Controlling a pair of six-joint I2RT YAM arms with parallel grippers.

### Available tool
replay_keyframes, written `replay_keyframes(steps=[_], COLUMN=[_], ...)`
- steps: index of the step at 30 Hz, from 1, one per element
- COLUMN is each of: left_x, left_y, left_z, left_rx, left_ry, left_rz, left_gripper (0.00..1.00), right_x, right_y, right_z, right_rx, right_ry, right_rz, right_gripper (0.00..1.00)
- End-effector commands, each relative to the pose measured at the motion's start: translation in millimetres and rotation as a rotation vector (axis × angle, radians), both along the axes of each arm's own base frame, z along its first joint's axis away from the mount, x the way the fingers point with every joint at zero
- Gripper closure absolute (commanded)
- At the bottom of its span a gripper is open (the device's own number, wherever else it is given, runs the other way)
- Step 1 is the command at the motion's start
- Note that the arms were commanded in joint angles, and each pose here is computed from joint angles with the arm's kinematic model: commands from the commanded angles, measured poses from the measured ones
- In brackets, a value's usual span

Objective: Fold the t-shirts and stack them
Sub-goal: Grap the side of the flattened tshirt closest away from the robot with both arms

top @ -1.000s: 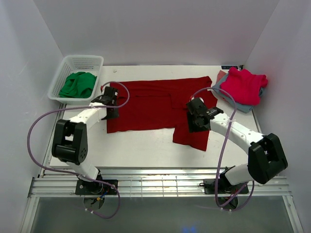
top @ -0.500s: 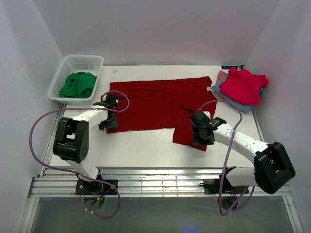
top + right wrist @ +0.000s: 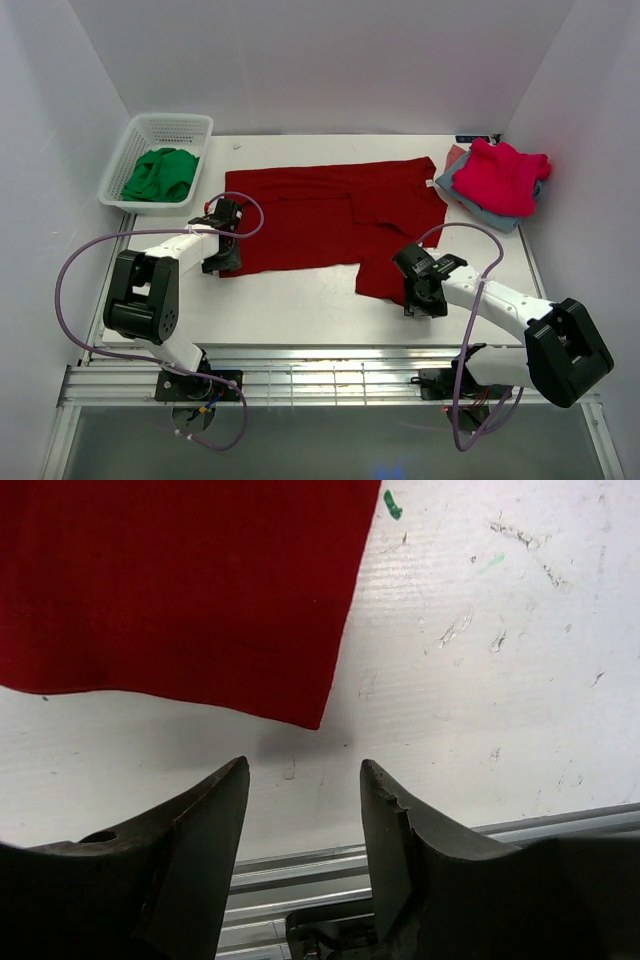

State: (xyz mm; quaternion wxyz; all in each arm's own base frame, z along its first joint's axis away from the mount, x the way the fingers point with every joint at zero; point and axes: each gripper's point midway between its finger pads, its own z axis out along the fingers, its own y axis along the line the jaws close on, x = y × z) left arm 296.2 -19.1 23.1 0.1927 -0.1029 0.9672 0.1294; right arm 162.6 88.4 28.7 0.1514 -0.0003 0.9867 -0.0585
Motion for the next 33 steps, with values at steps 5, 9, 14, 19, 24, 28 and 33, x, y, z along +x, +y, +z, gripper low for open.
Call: replay_keyframes(steps=[5,9,14,19,24,28,33], left_x=[-3.6,-2.0,-0.4,-0.6,-2.4,-3.1,-2.0], left_y=[0.5,2.1,2.1,4.0,6.2,9.2,12.0], left_z=[0.2,0.0,2.3,1.8,-1.4,-3.0,-3.8], left_rx=[-0.005,0.005,0.007,0.017,0.03,0.048,0.07], left_ry=[0.007,0.01,0.002,0.004,0.019,0.025,0.032], left_rz=[0.009,0.008,0.008,0.008,0.006,0.012,0.013], left_gripper=[0.41,0.41,0.41,0.41,0.46,0.59,0.81], right_x=[10.4,22.4,31.6,31.7,25.9,18.6,13.6], right_y=[4.1,8.0,8.2,5.7,3.4,3.5,2.2], right_z=[-11.1,-6.4,-2.1,-13.6,-25.5,-31.9,-27.2], right_rx=[-0.002,-0.014,-0.034,-0.058,-0.066,-0.056,-0.063], right_ry=[-0.035,-0.056,-0.079,-0.067,-0.039,-0.012,0.015], right_rz=[-0.023,-0.02,-0.012,-0.007,-0.006,0.004,-0.001], right_gripper=[0.46,0.46,0.46,0.46,0.57,0.83,0.92])
